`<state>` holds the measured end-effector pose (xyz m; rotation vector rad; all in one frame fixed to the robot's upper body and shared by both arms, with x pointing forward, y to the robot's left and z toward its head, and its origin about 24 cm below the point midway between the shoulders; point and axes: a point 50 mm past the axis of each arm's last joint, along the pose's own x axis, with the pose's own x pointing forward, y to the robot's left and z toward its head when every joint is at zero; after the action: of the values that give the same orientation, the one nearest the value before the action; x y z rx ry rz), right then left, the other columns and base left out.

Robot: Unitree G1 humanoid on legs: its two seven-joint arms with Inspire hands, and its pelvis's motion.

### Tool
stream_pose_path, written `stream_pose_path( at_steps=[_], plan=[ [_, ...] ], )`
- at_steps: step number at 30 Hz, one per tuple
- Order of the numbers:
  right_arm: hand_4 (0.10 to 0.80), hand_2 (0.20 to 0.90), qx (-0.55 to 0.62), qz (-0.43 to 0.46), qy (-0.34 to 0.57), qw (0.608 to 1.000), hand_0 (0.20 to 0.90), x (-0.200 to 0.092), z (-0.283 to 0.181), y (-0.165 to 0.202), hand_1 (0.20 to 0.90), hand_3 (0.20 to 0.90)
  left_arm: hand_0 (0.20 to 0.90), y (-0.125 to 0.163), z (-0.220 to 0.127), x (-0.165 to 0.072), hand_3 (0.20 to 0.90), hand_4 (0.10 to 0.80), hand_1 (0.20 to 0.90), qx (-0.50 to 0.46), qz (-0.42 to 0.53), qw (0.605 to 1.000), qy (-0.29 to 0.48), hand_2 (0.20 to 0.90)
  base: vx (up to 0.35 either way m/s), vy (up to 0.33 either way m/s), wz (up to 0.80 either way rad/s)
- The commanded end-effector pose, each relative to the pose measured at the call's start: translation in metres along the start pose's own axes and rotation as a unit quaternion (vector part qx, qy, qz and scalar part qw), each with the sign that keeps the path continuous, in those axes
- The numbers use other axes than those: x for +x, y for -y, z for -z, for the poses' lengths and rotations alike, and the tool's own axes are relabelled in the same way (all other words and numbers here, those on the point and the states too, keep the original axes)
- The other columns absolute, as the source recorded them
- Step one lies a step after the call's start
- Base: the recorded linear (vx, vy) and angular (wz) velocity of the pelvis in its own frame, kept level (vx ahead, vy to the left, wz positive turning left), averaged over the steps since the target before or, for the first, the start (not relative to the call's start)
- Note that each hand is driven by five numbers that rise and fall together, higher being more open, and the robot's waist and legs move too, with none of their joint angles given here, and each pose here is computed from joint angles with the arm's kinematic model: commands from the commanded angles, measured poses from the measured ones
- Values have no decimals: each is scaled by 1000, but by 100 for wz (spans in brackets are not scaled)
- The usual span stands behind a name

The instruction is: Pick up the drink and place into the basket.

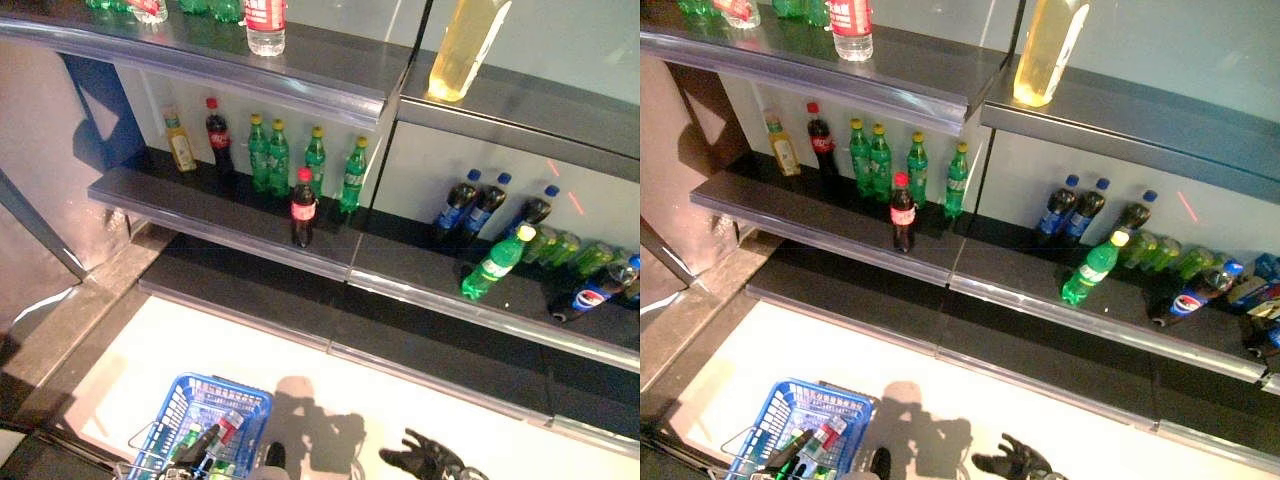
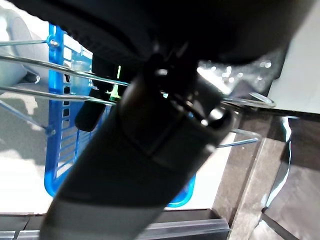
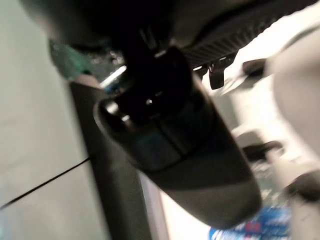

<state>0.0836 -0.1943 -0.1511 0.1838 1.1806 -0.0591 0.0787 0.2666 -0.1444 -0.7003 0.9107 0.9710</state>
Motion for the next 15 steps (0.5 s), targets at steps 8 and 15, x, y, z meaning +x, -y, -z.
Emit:
stream_pose_path(
  at_steps=[8, 15],
  plan=[
    [800, 900, -17, 111, -89, 990, 900, 7, 28, 28, 900, 900, 300, 37, 19, 4, 200, 100, 300, 132, 85, 987, 29, 300, -23, 28, -5],
    [800, 900, -9, 136, -138, 981, 900, 1, 47, 37, 900, 900, 300, 33, 25, 3, 200, 100, 300, 144, 88, 985, 26, 300, -17, 38, -2]
  ],
)
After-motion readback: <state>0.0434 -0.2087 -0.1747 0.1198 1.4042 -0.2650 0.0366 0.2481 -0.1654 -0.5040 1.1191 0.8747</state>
